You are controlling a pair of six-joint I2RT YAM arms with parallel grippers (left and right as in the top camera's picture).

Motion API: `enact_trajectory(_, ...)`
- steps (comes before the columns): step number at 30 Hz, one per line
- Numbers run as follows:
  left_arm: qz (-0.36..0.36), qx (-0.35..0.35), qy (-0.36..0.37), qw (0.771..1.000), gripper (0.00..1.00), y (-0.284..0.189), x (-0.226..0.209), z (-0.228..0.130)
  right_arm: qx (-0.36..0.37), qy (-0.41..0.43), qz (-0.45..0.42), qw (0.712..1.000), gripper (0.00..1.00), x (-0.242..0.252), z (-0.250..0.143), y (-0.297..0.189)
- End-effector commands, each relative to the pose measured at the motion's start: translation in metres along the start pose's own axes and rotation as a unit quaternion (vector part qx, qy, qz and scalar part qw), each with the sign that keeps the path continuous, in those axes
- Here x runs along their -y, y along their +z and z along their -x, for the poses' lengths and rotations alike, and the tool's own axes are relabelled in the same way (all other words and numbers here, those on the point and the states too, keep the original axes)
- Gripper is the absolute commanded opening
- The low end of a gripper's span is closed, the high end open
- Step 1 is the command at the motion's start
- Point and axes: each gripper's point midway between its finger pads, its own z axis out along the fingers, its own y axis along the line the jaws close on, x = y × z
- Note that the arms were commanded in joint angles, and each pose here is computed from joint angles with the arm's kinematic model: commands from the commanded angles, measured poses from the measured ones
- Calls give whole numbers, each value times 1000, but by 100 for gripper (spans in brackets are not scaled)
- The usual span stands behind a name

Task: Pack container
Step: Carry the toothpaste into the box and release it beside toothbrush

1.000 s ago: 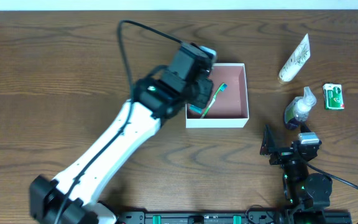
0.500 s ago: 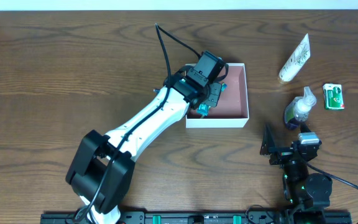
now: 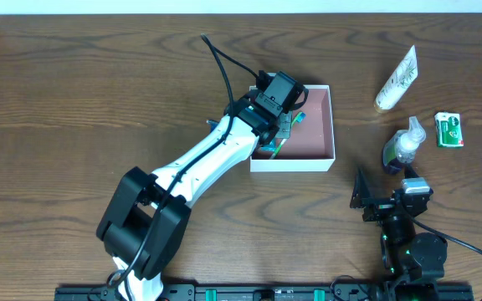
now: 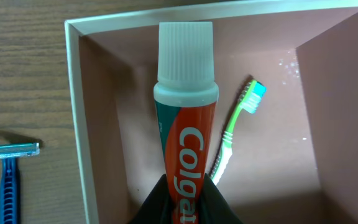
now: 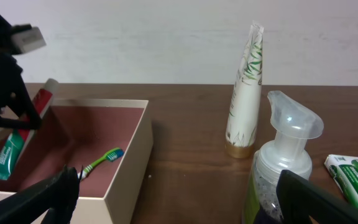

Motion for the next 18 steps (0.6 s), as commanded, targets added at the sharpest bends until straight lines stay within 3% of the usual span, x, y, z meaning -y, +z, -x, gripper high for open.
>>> enact_trajectory(1, 21, 5, -14, 1000, 13, 12, -9, 5, -1, -6, -2, 1000, 99, 1, -1, 0)
enact_trajectory(14, 40, -12, -24, 999, 15, 31, -27, -1, -1, -6, -2, 1000, 99, 1, -1, 0)
enact_trajectory(18, 41, -14, -24, 999, 24, 33, -27, -2, -1, -6, -2, 1000, 99, 1, -1, 0)
